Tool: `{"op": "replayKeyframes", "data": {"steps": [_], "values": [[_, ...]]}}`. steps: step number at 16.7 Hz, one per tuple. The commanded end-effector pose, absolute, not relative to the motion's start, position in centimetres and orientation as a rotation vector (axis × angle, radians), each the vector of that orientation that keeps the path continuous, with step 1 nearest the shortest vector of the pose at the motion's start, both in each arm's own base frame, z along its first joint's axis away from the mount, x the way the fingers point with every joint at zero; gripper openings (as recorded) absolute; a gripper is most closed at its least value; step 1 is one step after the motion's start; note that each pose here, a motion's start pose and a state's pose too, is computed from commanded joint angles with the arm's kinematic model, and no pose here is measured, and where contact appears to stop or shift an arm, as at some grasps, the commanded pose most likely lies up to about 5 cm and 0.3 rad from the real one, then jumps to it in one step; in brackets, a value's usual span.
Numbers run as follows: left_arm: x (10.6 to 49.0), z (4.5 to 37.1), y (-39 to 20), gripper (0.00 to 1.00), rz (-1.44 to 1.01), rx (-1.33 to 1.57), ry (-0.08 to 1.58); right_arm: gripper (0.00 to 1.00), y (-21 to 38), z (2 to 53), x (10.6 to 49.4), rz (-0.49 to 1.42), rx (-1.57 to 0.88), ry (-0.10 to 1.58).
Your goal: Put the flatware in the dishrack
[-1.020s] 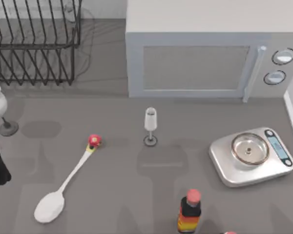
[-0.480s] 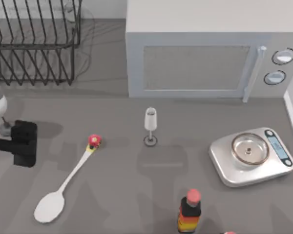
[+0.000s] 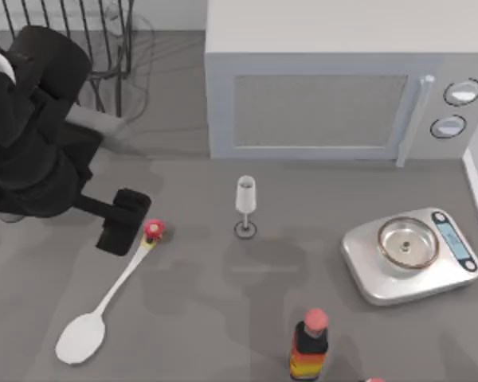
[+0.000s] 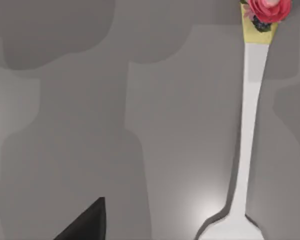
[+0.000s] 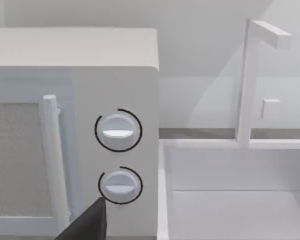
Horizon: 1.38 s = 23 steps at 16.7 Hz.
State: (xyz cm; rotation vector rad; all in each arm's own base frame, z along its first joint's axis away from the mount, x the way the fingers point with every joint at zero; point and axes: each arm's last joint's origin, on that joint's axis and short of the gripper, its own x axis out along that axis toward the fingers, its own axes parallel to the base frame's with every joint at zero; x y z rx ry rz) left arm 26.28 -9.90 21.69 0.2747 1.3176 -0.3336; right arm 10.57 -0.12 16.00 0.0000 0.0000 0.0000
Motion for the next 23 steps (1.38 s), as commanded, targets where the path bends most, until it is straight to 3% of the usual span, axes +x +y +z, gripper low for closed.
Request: {"op": "replayKeyframes", "data": {"steps": [5,14,23], "values": [[29.5,19.5,-13.2,1.00,-0.370,0.361,1.511,1.00,-0.1,16.0,10.6,0.000,0.000,0.000],[29.9,18.7,-13.6,1.00,-0.373,0.372,1.534,1.00,-0.1,16.0,10.6,0.000,0.000,0.000],[30.0,9.7,-13.7,1.00,-0.376,0.373,1.530,1.00,-0.1,16.0,10.6,0.000,0.000,0.000]]}}
